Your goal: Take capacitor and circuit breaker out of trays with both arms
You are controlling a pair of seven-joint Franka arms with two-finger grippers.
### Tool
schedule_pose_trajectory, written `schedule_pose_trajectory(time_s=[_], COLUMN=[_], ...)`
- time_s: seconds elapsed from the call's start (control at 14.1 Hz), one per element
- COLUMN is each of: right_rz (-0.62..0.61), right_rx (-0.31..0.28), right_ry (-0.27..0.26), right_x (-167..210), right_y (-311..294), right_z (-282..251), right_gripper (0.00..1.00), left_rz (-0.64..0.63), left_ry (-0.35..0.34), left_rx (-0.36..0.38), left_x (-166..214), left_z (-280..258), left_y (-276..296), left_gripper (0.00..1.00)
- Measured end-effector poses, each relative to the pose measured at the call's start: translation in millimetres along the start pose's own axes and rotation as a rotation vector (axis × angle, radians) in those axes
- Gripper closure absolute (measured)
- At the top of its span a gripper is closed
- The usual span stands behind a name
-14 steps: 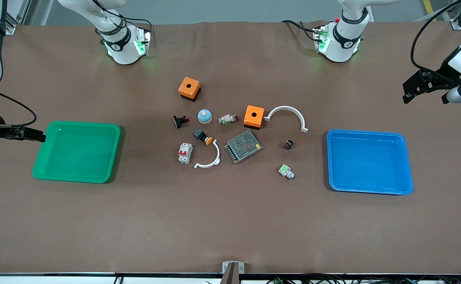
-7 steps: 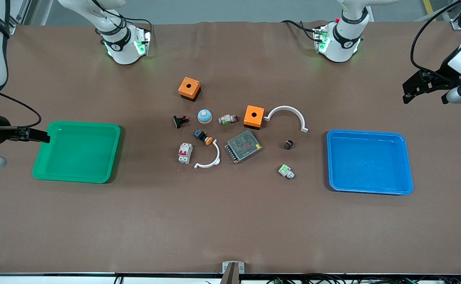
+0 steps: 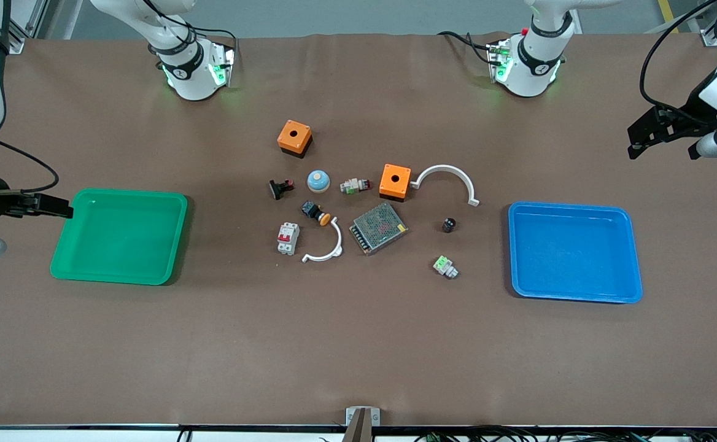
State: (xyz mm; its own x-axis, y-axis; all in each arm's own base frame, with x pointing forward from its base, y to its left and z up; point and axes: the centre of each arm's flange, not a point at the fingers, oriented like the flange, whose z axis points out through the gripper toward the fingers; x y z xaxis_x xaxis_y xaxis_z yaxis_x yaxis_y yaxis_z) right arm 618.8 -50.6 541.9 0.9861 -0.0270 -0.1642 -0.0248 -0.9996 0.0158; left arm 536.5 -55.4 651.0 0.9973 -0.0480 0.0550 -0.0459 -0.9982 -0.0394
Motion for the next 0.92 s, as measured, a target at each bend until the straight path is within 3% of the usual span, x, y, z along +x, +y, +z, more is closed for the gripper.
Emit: schedule_pose_trajectory(time_s=[0.57,0.92], right_rz=[-0.01,-0.029], right_rx=[0.017,0.019], right_ry=[0.05,0.083], right_x=[-62,-76], right_y=[2,3], right_z=[-21,-24], right_gripper=[0.0,0.0], left_rz=[-0.021,-0.036], left_ry=[-0.036,-0.042], left_rx=[0.002,0.003], left_x=[-4,-4], left_z=[2,3], left_y=[-12,-21], left_gripper=[0.0,0.0])
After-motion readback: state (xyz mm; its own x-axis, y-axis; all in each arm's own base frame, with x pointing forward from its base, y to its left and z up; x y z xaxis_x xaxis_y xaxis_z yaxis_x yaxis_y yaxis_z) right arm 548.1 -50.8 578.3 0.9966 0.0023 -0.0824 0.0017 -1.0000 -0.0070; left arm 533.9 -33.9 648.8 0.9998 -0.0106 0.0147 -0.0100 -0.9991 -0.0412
